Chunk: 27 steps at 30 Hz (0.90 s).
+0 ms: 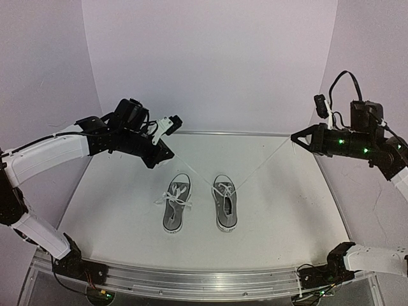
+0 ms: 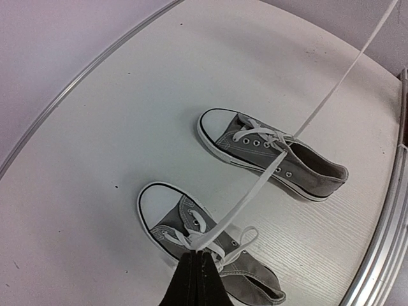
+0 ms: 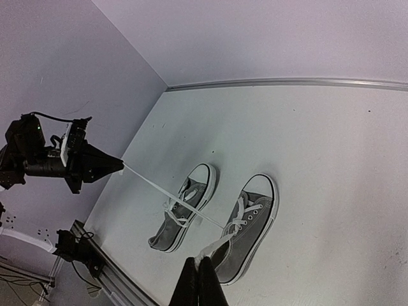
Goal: Tie the shoes
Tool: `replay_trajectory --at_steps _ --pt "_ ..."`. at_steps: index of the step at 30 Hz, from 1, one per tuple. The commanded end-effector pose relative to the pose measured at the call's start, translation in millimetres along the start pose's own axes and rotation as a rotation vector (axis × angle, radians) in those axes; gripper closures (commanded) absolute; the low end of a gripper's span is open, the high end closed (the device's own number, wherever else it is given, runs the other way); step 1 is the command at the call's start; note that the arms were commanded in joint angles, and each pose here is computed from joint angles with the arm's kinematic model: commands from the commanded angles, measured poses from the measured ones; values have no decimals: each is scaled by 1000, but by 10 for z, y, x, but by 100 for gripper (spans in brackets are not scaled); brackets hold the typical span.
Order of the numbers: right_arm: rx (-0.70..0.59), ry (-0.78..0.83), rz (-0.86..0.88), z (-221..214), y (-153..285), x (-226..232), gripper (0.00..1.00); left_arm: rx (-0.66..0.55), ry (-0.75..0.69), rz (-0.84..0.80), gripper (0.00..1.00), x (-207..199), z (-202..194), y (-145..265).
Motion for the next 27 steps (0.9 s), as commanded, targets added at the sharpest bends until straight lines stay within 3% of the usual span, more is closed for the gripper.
replay_trajectory --at_steps 1,10,16,21,27 --pt "-46 -1 -42 28 24 -64 100 -71 2 -107 100 -143 194 23" --pt "76 -93 -325 -620 -245 -732 100 28 -5 -184 100 -315 -178 -77" --pt "38 -56 -386 -483 -232 -784 100 58 -53 -219 100 -495 -354 -95" --pt "54 -2 -237 -256 -563 -592 100 39 -182 -289 100 -814 -378 -58" --pt "78 -17 82 -96 -1016 -206 100 100 -298 -354 100 -1118 -517 -44"
Point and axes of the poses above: each gripper's point midway between its finger pads, its own y axis back along the fingers, its own x axis along the line the jaws close on, z = x × y, the point moved 4 cm from there along y, back along the fingers, and after that the axes turned 3 degrees about y, right-handed, at the moved point
